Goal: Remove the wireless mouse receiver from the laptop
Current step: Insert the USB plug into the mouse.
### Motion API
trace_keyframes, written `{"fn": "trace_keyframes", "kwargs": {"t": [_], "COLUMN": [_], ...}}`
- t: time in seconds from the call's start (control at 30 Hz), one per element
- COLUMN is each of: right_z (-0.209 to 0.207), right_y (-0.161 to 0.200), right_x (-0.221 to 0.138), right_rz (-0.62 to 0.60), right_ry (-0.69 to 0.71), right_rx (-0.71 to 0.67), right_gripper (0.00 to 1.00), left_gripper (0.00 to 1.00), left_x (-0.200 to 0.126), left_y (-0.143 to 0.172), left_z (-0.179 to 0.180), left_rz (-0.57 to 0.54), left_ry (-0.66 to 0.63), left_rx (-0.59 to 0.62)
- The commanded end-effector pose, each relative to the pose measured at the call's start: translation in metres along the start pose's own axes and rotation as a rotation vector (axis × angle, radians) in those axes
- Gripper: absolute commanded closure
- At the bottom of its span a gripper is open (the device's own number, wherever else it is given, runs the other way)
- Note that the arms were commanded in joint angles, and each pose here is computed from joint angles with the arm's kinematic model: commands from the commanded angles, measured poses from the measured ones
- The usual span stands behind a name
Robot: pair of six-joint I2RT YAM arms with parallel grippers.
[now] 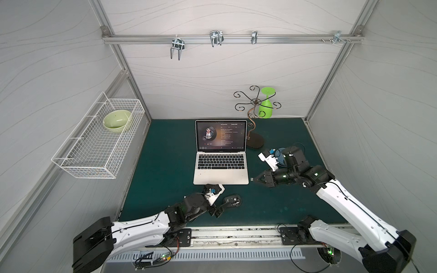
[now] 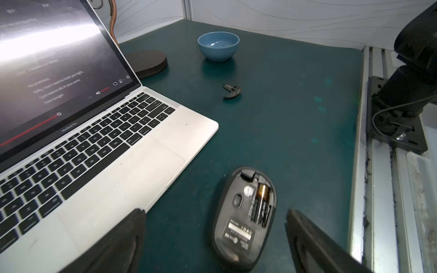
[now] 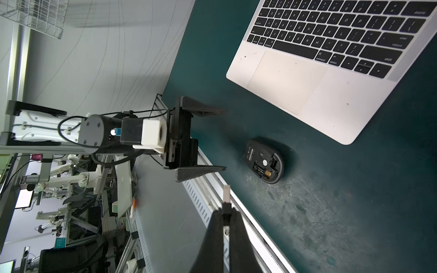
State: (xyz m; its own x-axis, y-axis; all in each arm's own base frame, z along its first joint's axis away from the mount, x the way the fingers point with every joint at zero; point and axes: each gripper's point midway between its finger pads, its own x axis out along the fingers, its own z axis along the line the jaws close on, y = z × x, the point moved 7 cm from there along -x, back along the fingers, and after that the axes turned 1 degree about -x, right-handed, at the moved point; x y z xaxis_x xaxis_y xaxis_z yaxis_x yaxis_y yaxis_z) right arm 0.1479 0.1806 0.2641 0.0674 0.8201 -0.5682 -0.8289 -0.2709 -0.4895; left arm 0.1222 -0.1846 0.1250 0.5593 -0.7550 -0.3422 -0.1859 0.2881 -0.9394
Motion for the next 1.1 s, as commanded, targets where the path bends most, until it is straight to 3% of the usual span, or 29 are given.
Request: {"fn": "trace_keyframes", "kwargs": {"t": [0.0, 0.2, 0.47, 0.67, 1.07], "right_z": [0.003, 0.003, 0.008, 0.012, 0.001], "right_y": [0.003, -0.004, -0.006, -0.008, -0.007], "right_x": [0.004, 0.011, 0.006, 0.0, 0.001], "right_rz": [0.013, 0.022, -0.003, -0.022, -0.02], "right_ry": [-0.047, -0.083, -0.098, -0.102, -0.085], "right_rx": [-0.006, 0.015, 0.011, -0.003, 0.035], "right_gripper": [1.0, 1.0, 1.0, 1.0, 1.0], "left_gripper": [0.02, 0.02, 0.02, 0.03, 0.04], "left_x": [-0.01, -0.016, 0.016, 0.027, 0.043], "left_y": [0.001, 0.006, 0.023, 0.034, 0.04], "left_z": [0.002, -0.001, 0.001, -0.004, -0.011], "left_rz": [-0.03, -0.061, 0.092, 0.122, 0.18], "left_ry": [-0.017, 0.018, -0.027, 0.02, 0.261], "left_rx": [0.056, 0.098, 0.103, 0.126, 0.148]}}
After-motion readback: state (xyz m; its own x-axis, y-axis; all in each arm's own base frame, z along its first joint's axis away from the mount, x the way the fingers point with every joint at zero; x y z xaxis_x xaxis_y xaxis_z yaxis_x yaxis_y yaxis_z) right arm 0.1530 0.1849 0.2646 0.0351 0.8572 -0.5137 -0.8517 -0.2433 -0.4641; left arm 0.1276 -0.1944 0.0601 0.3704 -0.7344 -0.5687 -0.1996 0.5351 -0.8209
